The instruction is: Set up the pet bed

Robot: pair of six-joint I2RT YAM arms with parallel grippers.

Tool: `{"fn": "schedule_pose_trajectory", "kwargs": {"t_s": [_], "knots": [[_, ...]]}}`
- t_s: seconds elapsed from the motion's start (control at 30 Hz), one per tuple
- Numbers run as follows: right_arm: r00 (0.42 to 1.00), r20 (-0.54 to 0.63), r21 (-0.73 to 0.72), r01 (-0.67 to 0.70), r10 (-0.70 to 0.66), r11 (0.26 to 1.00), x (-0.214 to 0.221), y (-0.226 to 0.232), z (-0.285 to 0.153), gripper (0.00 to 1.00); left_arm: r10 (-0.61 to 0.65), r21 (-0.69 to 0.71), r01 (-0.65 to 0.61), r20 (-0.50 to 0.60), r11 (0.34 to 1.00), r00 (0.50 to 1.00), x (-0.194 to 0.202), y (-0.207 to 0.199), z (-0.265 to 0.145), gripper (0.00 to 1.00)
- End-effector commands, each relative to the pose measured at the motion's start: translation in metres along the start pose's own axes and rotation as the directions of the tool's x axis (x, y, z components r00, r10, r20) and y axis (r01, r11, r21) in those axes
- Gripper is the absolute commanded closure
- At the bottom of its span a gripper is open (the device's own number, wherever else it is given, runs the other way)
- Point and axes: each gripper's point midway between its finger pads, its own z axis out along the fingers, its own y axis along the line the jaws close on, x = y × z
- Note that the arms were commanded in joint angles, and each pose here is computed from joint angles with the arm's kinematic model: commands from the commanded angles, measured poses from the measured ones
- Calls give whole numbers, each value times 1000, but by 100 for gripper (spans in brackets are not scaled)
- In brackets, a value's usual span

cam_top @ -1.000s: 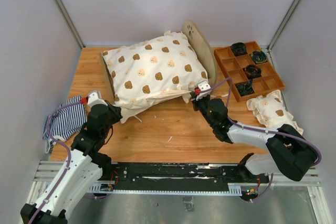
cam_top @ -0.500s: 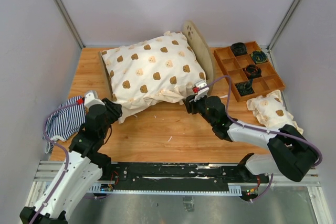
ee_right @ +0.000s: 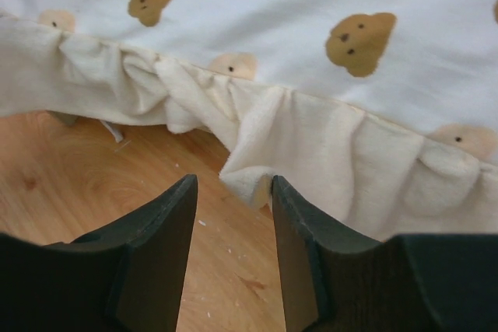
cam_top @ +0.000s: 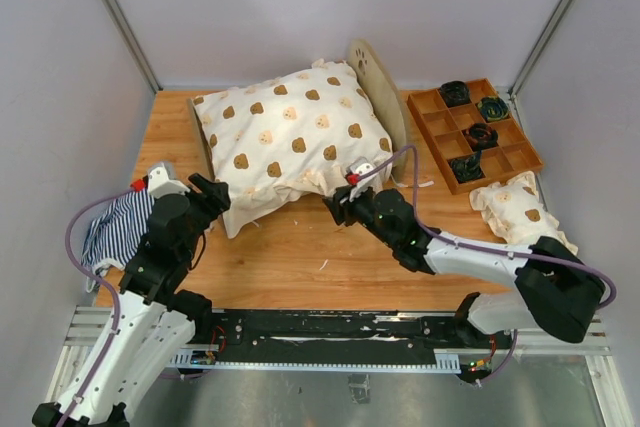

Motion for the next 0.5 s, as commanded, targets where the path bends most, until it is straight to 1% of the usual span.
{"fn": "schedule_pose_trajectory", "kwargs": {"t_s": [0.0, 0.1, 0.13, 0.23, 0.37, 0.47], "knots": [[994, 94, -46, 56, -51, 997, -23, 36, 12, 56, 70, 12, -71, 45, 997, 997, -18, -6, 0, 30], [993, 85, -81, 84, -77, 993, -15, 60, 26, 58, 100, 38, -102, 50, 994, 994, -19, -9, -2, 23], [993, 82, -90, 89, -82, 992, -12, 67, 31, 58, 112, 47, -114, 50, 992, 992, -18, -10, -3, 19], [991, 81, -96, 114, -107, 989, -6, 82, 46, 58, 139, 63, -141, 43, 988, 989, -15, -9, -5, 12], [989, 70, -48, 130, -126, 990, 0, 83, 62, 57, 172, 63, -175, 43, 983, 984, -14, -5, -10, 10], [985, 74, 31, 152, -154, 988, 0, 71, 70, 55, 195, 63, -198, 59, 978, 979, -16, -1, -15, 10]]}}
